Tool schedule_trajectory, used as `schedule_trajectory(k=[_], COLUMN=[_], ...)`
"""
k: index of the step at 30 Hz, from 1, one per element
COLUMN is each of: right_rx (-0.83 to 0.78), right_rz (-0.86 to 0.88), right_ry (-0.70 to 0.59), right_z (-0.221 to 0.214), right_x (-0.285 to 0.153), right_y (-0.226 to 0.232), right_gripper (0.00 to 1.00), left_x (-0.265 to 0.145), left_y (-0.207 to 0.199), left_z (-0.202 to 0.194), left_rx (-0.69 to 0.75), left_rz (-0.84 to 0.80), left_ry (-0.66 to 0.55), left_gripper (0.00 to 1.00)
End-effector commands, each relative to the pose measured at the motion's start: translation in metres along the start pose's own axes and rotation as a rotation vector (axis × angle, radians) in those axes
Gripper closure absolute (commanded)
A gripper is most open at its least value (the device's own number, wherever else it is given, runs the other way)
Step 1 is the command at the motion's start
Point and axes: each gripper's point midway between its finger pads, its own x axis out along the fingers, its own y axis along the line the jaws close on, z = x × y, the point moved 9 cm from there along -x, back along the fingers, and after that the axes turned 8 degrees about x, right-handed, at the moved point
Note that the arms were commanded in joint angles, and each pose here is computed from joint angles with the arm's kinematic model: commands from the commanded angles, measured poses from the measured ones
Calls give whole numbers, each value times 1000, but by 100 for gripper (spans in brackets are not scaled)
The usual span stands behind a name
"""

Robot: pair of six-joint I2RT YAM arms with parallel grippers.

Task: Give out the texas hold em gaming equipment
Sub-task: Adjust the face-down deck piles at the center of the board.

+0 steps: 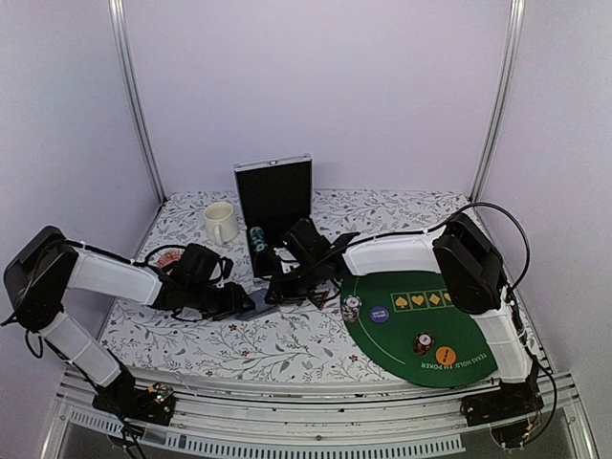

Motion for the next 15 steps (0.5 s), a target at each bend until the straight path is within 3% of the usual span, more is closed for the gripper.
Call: schedule_trajectory(k=[1, 8, 15], right_rx=[-13, -19, -22], right_rz=[16, -18, -36], right_ry=[4, -25, -83], right_z=[-1, 1, 13], right_x=[8, -2, -26], right_y=[4, 2, 1], right_gripper=[77, 73, 57], left_x=[4, -4, -20], left_y=[-8, -11, -4], left_z=[5, 13, 16], left_rx=[22, 68, 153], left_rz=[-20, 3, 82], left_ry=[-3, -29, -36], left_gripper=[50, 45, 21])
